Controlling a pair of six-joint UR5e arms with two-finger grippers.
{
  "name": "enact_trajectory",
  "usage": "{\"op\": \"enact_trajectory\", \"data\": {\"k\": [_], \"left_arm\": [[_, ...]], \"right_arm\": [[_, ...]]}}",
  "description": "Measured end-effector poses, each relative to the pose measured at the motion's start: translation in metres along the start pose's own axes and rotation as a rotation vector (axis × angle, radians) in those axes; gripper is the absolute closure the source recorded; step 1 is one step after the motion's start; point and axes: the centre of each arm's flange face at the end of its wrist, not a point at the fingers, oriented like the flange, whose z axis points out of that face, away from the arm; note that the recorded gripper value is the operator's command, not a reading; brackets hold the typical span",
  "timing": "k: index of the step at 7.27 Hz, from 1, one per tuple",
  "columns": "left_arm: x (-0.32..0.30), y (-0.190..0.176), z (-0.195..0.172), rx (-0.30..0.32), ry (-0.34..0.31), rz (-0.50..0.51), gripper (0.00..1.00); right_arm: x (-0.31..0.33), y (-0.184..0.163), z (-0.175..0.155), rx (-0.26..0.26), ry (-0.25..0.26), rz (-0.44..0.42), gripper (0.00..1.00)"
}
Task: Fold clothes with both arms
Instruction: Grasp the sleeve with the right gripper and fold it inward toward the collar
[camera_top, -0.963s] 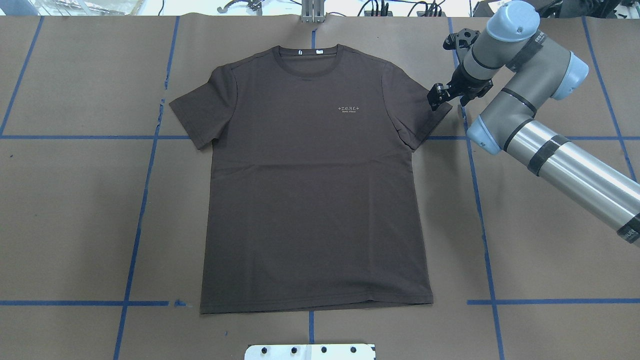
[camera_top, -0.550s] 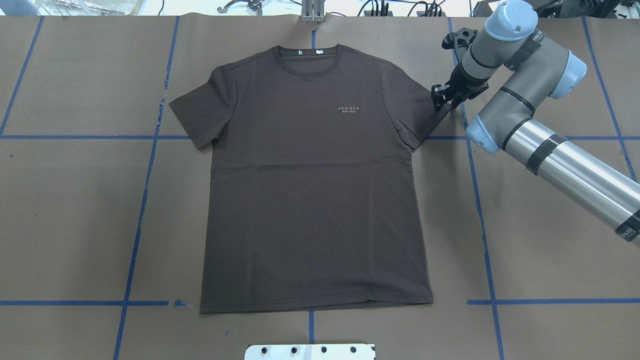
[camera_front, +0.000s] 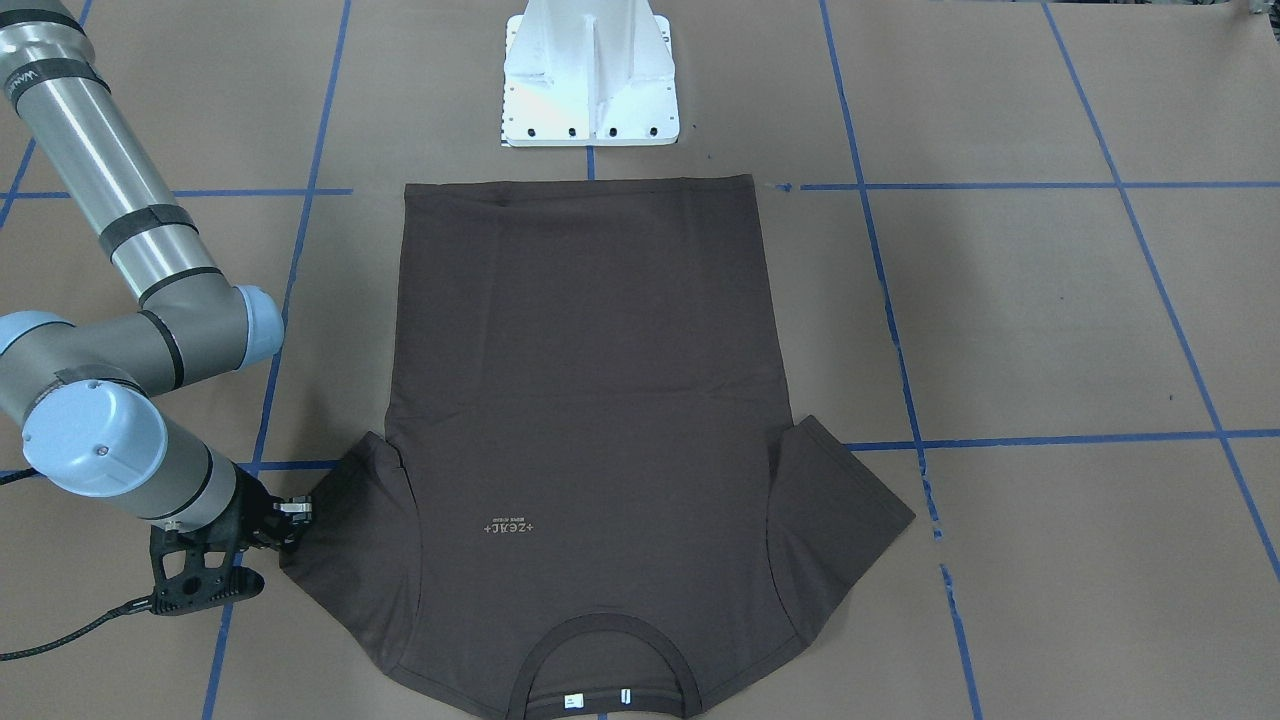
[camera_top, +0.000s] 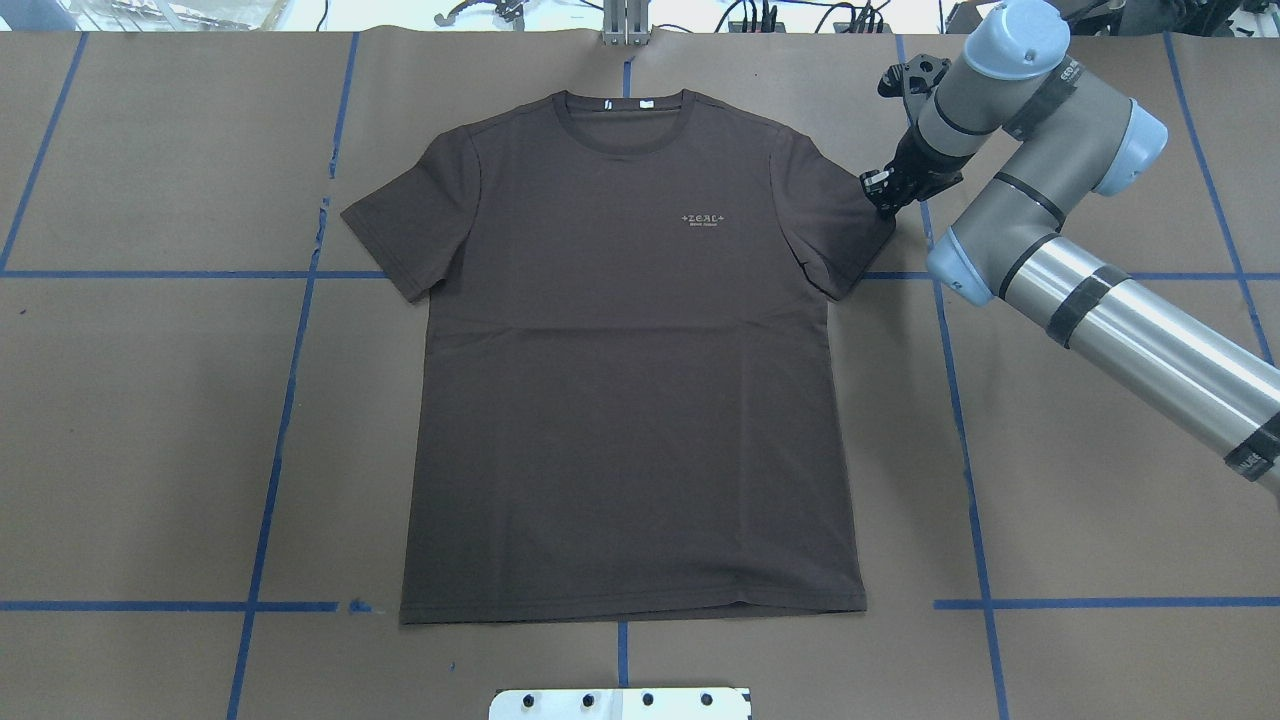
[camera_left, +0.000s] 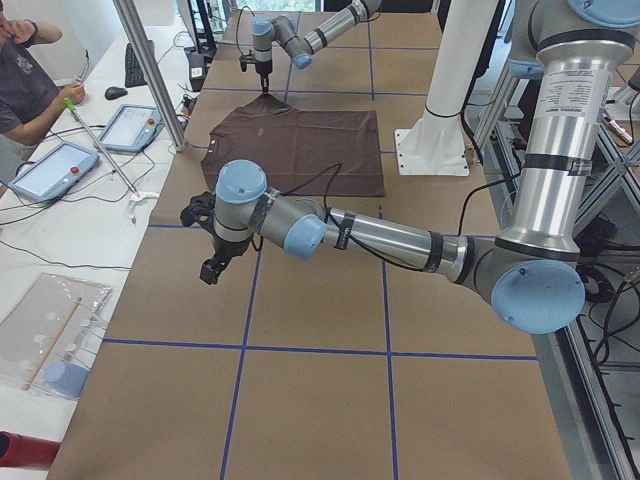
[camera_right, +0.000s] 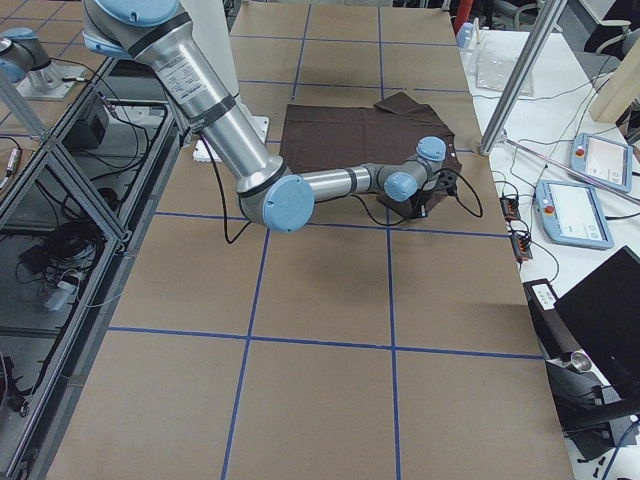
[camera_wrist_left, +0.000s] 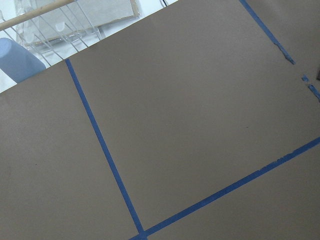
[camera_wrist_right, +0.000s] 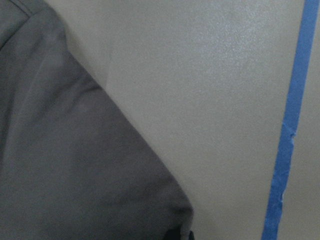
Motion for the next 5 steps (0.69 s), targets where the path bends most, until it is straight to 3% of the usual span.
{"op": "enact_trajectory", "data": {"k": [3, 5], "left_arm": [[-0.001, -0.001, 0.001, -0.001, -0.001, 0.002, 0.00], [-0.001, -0.001, 0.001, -0.001, -0.001, 0.002, 0.00]], "right_arm": [[-0.037, -0.019, -0.023, 0.036, -0.033, -0.037, 1.00], [-0.094, -0.025, -0.035, 0.061, -0.063, -0.087, 1.00]]}}
